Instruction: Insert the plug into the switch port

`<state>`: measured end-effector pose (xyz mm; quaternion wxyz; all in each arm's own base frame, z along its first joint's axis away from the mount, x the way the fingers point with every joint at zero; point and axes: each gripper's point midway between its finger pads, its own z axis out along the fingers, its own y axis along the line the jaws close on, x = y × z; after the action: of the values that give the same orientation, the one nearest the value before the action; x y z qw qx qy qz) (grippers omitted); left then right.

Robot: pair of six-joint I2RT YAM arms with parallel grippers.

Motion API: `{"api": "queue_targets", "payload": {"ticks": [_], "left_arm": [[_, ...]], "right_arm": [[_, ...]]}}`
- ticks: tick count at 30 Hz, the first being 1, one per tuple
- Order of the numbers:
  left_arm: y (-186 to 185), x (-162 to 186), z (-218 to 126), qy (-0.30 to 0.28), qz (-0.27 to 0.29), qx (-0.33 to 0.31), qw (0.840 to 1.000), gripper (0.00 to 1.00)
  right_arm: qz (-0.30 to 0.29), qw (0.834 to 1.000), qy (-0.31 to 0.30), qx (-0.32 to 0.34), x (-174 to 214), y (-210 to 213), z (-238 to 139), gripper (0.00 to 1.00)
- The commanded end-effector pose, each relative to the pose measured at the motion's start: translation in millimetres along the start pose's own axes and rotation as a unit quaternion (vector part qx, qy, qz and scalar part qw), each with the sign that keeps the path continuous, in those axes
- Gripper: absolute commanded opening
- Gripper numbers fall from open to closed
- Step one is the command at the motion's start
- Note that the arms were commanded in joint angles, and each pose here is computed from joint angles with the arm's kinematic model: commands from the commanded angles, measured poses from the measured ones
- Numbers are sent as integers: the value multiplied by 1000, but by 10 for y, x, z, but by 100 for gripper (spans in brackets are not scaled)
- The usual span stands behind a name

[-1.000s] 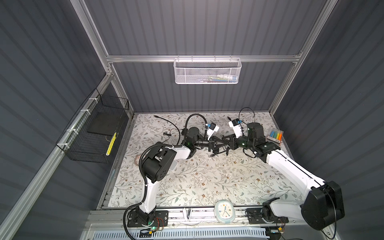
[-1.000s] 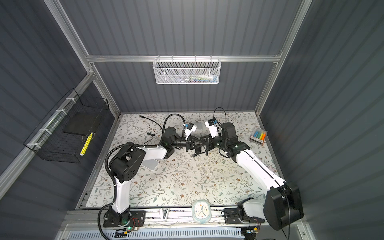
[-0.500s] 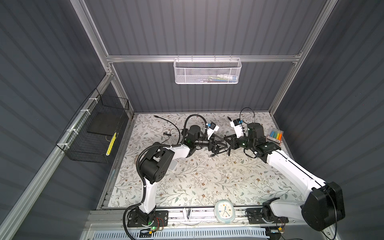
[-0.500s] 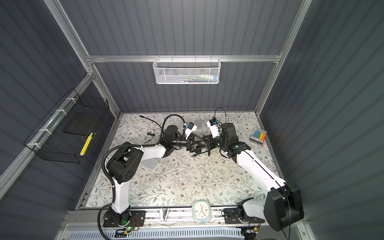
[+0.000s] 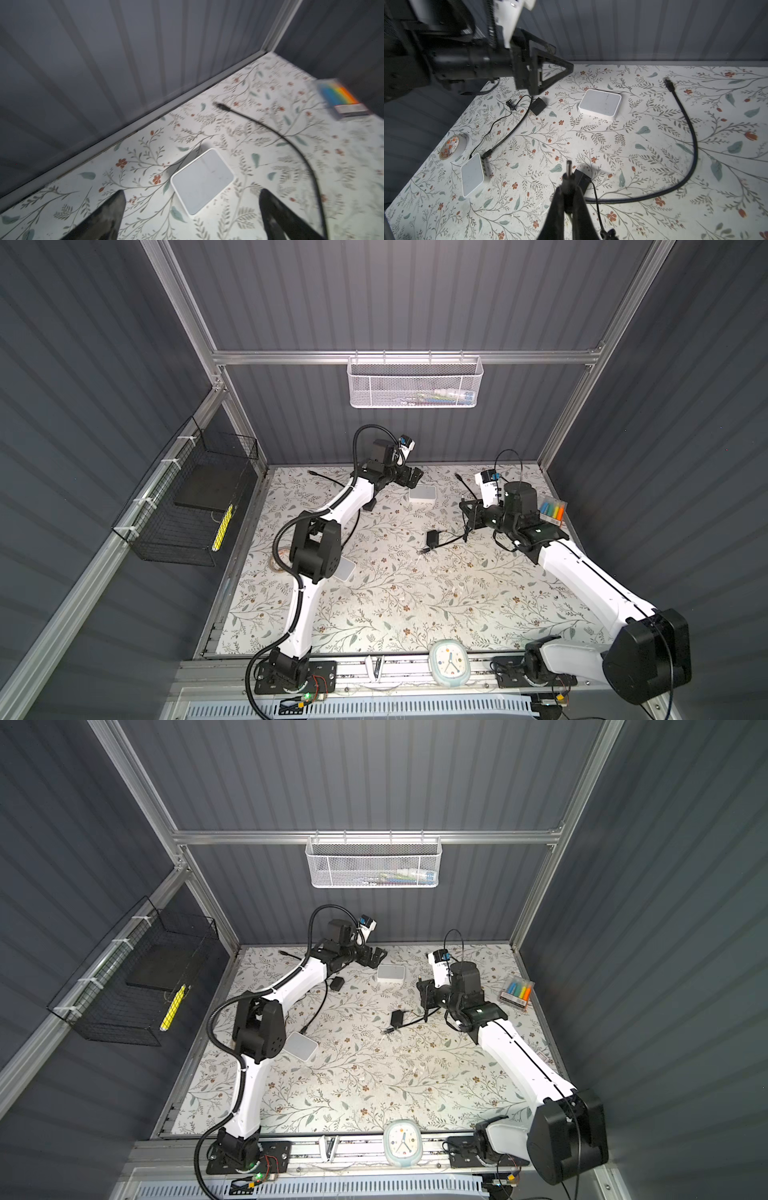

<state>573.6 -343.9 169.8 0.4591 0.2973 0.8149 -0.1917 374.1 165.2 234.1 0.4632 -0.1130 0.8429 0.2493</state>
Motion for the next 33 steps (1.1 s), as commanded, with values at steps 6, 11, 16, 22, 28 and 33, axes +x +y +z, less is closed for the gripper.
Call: {"api": "queue_targets", "payload": {"ticks": [6,11,16,22,28,33], "left_arm": [[71,130,502,1,46,-22,999,100],[-78,0,673,-53,50,28,997,100],[-179,69,823,-66,49,68,994,100],[-211,190,941,-77,43,97,991,100],[-217,144,1004,-99,35,116,988,100],[-271,210,1002,-94,29,146,984,100]], "right_arm": [[29,999,-5,-42,66,64,138,0],[48,997,1,-62,130,92,229,0],[57,996,9,-72,173,107,282,0],[61,995,10,-79,182,118,305,0],[61,995,9,-79,174,116,308,0],[66,995,11,-76,186,75,314,0]]}}
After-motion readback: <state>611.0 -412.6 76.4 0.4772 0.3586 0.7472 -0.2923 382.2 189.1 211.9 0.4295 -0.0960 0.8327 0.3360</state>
